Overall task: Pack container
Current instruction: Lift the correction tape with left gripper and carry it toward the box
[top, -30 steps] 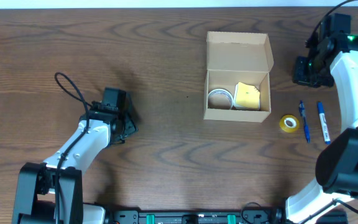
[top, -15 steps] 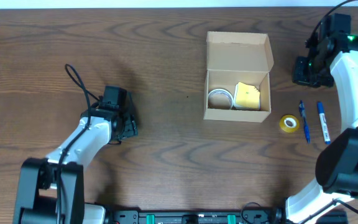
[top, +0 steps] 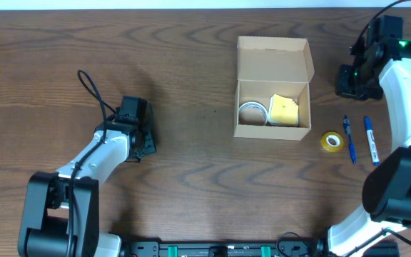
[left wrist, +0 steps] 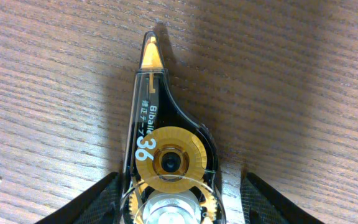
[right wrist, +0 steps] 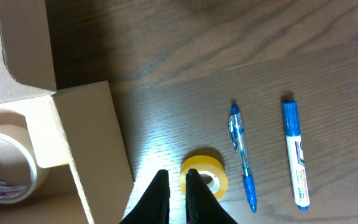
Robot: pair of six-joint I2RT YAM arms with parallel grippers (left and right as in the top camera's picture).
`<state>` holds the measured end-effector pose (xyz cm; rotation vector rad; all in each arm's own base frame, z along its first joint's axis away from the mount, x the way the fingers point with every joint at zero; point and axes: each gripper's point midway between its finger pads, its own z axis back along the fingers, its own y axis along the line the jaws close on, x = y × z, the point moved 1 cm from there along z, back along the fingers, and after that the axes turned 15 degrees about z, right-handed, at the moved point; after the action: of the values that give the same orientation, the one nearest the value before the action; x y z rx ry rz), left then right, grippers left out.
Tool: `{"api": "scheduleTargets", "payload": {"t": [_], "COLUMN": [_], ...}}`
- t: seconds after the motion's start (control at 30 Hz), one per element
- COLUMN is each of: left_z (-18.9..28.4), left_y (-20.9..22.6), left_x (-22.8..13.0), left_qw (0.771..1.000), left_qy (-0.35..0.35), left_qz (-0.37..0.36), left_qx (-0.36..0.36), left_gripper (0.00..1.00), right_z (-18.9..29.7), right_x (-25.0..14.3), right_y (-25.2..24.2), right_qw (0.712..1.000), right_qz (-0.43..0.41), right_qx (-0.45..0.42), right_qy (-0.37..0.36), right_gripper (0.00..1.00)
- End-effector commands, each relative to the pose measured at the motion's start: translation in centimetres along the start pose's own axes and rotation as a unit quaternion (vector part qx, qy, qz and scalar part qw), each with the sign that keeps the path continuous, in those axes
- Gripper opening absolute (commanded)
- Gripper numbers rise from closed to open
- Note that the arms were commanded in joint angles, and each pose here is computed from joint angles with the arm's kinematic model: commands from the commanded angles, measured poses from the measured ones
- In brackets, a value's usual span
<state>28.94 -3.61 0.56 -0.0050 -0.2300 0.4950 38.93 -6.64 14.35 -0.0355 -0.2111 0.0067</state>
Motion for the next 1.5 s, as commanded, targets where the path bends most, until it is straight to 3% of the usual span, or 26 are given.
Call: {"api": "scheduleTargets", "payload": {"t": [0.0, 0.17, 0.73, 1.0, 1.47], "left_z": [-0.2, 0.2, 1.5, 5.3, 12.0], "left_y": [0.1, -0.4, -1.4, -4.3, -11.5], "left_x": [0.7, 1.6, 3.0, 7.0, 10.1], "left_qw": [1.0, 1.0, 1.0, 0.997, 0.981], "left_qy": [-0.006, -0.017, -0.025, -0.063, -0.136], "left_qz": [-0.003, -0.003, -0.004, -0.032, -0.085], "left_qx": [0.011, 0.006, 0.0, -0.03, -0.104], "left_gripper": [0.59, 0.5, 0.46, 0.46, 0.49], "right_z": [1.1, 1.1, 1.1, 1.1, 1.1], "right_x": [0.2, 0.1, 0.1, 0.1, 0.2], "right_y": [0.1, 0.1, 0.1, 0.1, 0.4], "right_qw": [1.0, 1.0, 1.0, 1.0, 1.0], "right_qz": [0.009, 0.009, 0.009, 0.009, 0.013], "right_qx": [-0.001, 0.0, -0.001, -0.001, 0.0], "right_qy": [-0.014, -0.013, -0.013, -0.013, -0.015], "right_gripper": [0.1, 0.1, 0.1, 0.1, 0.1]}}
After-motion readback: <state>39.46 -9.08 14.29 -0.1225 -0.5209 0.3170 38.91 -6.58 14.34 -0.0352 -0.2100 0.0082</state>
